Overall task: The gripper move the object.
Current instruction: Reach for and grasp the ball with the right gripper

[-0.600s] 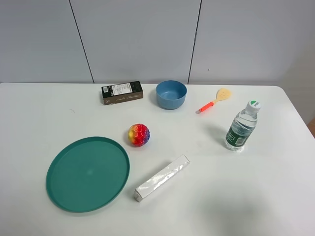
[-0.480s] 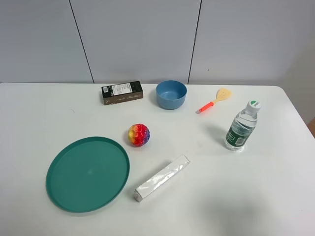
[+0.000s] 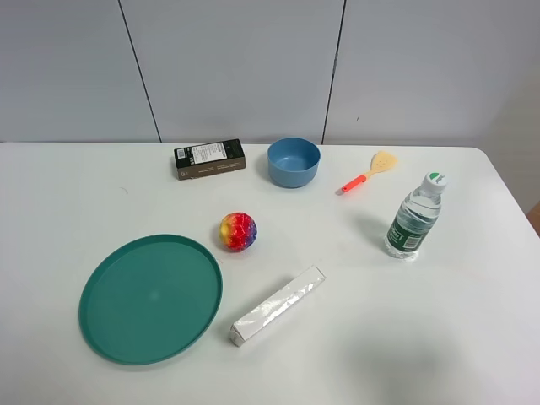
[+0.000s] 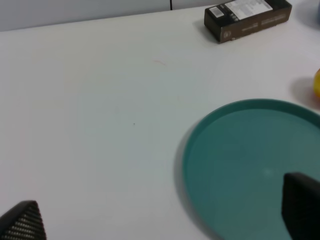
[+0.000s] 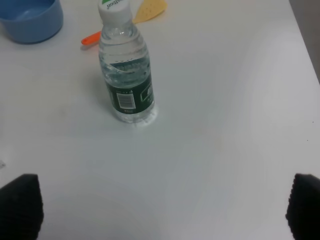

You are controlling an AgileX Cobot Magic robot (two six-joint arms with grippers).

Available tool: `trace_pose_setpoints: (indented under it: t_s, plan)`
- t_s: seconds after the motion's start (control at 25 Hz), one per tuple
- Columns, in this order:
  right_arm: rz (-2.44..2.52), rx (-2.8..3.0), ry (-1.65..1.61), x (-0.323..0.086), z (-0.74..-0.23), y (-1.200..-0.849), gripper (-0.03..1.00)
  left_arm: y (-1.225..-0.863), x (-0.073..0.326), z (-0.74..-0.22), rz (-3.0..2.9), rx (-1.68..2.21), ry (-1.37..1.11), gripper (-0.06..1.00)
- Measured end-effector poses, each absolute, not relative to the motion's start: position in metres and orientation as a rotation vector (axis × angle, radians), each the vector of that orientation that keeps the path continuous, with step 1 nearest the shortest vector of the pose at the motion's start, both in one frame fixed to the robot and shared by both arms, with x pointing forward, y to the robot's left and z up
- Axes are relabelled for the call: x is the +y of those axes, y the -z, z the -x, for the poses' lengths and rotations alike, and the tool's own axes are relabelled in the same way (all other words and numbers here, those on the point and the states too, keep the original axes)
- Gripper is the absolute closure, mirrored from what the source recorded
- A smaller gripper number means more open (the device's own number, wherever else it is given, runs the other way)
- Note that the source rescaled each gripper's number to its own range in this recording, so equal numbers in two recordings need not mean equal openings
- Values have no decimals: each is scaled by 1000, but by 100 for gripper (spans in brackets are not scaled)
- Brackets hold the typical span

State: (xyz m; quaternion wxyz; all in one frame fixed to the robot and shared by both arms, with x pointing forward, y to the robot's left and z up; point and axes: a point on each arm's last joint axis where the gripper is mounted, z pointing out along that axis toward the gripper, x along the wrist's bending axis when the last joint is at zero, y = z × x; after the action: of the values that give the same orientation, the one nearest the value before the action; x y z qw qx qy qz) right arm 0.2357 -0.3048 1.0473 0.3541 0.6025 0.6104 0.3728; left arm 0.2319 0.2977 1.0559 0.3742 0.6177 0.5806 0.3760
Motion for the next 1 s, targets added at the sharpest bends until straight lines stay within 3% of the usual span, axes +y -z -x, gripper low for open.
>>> trace_pose_setpoints:
  t_s: [1.0]
  plan:
    - [-1558,1578,-964,-305,-236,-1047,-3,-1056,298,-232,-1582,1487,-963,-6]
